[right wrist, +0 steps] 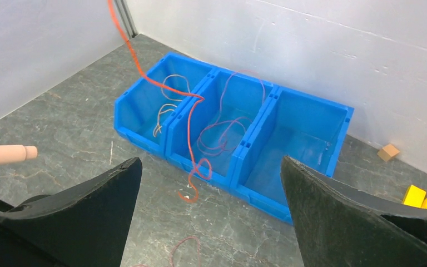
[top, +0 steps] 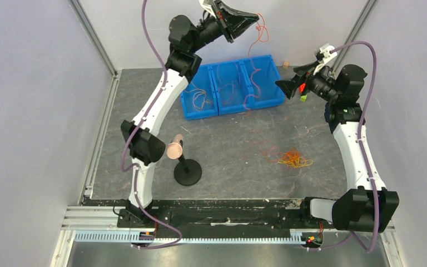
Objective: Untangle the cables
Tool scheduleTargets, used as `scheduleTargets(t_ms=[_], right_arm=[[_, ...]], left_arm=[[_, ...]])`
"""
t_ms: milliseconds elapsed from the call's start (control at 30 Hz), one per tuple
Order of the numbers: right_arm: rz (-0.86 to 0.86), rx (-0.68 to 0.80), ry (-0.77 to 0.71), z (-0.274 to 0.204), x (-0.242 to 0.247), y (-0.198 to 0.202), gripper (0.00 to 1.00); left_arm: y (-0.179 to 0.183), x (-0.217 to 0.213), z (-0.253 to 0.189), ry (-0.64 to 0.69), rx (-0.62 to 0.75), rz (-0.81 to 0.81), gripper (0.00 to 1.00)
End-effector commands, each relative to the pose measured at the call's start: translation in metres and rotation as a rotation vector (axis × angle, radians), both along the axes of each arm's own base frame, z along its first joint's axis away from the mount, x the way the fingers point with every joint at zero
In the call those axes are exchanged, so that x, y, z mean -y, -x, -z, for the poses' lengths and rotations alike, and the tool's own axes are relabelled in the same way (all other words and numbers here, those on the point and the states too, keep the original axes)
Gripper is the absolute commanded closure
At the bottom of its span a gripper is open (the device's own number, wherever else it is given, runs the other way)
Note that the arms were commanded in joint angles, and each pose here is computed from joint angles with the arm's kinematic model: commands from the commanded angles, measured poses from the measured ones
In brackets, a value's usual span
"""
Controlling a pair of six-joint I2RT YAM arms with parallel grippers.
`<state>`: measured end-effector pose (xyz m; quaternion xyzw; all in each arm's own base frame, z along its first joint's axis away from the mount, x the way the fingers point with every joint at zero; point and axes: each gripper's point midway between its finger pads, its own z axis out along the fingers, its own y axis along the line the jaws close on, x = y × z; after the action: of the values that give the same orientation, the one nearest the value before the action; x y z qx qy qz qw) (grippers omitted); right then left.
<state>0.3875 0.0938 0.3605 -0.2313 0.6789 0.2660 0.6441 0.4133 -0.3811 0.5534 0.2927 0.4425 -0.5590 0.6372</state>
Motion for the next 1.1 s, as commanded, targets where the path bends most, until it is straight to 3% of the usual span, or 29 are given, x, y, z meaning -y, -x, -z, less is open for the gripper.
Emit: scheduleTargets(t_ms=[0,100,267,600,933,1067], right_arm=[[0.074,0.013,-0.004,0.004,0.010,-0.011,0.02],[0.088,-0.009,0.012,0.021,0.013,-0.011,0.02],[0.065,-0.008,0.011,0.028,0.010,-0.017,0.02],[-0.093,0.229,-0.138,-0.058,-0.051,-0.040,0.02],[-0.017,0.388,-0.158,-0.122,-0.084,-0.066,0.02],[0.014,0.441,-0.119,-0.136,-0.090,-0.073,0.09]], left_arm=[[-0.042,0.004,-0.004,0.083,0.132,-0.167,0.98],[-0.068,0.007,0.005,0.118,0.139,-0.242,0.98],[-0.071,0.004,-0.006,0.166,0.192,-0.284,0.98],[-0.037,0.000,-0.013,0.144,0.191,-0.195,0.98],[-0.010,-0.017,-0.012,0.096,0.172,-0.132,0.98],[0.000,-0.019,-0.007,0.073,0.159,-0.092,0.98]])
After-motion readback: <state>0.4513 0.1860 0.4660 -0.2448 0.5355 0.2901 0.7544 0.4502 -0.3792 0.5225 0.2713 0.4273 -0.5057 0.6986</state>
